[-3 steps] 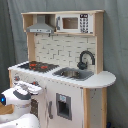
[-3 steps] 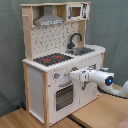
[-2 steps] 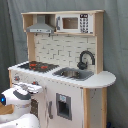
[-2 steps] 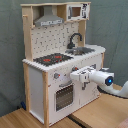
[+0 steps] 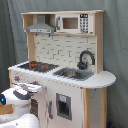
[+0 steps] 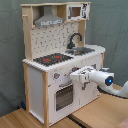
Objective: Play with the kitchen
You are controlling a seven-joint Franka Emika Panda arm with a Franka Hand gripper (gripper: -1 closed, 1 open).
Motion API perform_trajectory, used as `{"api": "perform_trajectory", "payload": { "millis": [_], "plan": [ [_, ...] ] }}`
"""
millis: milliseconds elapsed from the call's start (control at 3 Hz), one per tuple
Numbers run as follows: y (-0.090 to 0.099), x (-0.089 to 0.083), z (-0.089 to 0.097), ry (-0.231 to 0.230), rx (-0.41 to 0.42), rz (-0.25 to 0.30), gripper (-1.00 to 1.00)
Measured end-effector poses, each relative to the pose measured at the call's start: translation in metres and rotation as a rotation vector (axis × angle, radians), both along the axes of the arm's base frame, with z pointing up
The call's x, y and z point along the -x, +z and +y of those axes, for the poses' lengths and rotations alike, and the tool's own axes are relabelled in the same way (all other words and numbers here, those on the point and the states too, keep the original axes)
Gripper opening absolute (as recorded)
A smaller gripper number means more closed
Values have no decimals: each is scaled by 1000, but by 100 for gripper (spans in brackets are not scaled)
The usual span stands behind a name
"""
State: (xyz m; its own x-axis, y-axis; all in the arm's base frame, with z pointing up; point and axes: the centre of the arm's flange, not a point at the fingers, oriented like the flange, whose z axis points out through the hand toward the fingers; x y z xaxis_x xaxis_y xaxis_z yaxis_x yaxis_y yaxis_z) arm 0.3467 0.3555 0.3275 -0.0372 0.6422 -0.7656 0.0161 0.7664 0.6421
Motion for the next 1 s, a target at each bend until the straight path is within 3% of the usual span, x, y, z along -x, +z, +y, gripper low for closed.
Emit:
{"api": "perform_trajectory", "payload": {
  "millis": [333,1000],
  "plan": [
    [3,19,17,4,-103,8,100],
    [12,41,23,-55,-234,13,100]
  ]
}}
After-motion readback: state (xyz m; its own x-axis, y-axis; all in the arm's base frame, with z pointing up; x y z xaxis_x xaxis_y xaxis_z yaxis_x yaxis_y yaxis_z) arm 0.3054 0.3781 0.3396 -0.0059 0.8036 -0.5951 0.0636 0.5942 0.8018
